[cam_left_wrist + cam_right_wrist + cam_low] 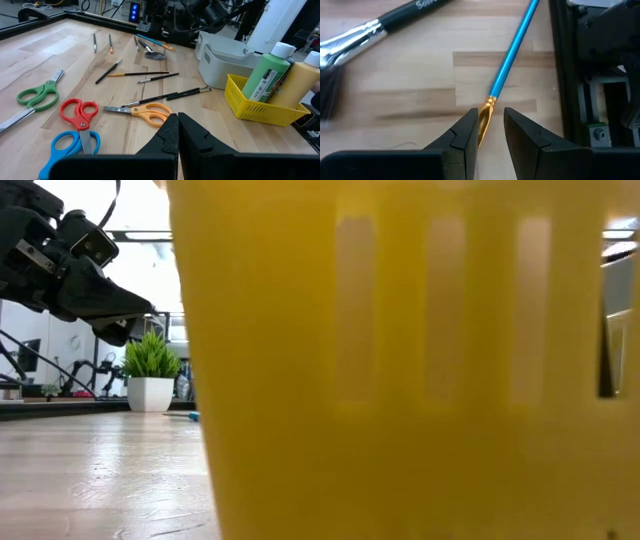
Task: Pick & Place Paint Supplies
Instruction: Put the blue paint brush into the white bin
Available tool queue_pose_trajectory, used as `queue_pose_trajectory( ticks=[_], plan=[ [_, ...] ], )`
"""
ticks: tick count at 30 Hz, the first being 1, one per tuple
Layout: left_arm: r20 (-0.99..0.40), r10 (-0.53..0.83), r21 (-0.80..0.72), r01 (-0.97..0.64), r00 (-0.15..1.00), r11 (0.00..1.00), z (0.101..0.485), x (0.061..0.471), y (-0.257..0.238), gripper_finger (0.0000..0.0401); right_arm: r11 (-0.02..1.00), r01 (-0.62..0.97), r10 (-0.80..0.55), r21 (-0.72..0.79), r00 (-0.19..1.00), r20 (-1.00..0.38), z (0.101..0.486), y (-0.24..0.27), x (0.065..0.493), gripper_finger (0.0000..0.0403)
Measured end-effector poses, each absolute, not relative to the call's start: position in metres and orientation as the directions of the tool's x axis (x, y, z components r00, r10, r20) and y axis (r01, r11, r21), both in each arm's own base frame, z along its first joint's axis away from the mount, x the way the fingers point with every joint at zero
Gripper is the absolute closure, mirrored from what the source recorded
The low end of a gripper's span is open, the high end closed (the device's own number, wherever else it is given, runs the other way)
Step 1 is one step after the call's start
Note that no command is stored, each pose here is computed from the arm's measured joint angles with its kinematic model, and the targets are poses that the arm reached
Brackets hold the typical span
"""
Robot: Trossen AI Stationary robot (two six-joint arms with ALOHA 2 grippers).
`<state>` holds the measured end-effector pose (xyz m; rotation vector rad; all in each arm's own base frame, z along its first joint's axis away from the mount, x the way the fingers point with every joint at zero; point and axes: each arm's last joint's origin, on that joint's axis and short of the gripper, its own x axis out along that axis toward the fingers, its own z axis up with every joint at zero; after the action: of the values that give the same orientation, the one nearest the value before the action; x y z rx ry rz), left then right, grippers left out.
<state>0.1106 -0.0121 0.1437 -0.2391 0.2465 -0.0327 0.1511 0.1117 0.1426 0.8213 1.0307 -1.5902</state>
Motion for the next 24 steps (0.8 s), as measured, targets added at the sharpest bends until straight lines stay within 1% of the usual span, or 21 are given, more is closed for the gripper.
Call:
queue_pose_trajectory(
  ticks=[13,20,24],
  plan=[
    [-0.238,-0.061,-0.238,0.003,0.969,0.971,0.144,0.111,-0.012,0.0401,-0.238,0.928,-0.41,-0.287,-0.364,-0.836,0.123,0.095,0.162,0.0313],
    [-0.238,-0.061,-0.238,0.003,0.969,0.971,0.144,0.111,-0.012,0.0401,-0.275,0.904,-0.408,-0.327,-0.418,-0.812,0.114,0.093,0.165,0.0313],
    [-0.238,-0.061,-0.238,0.003,0.969,0.971,0.144,0.111,-0.012,0.0401,-0.278,0.906,-0.399,-0.319,-0.411,-0.82,0.11,0.093,0.164,0.0313]
  ],
)
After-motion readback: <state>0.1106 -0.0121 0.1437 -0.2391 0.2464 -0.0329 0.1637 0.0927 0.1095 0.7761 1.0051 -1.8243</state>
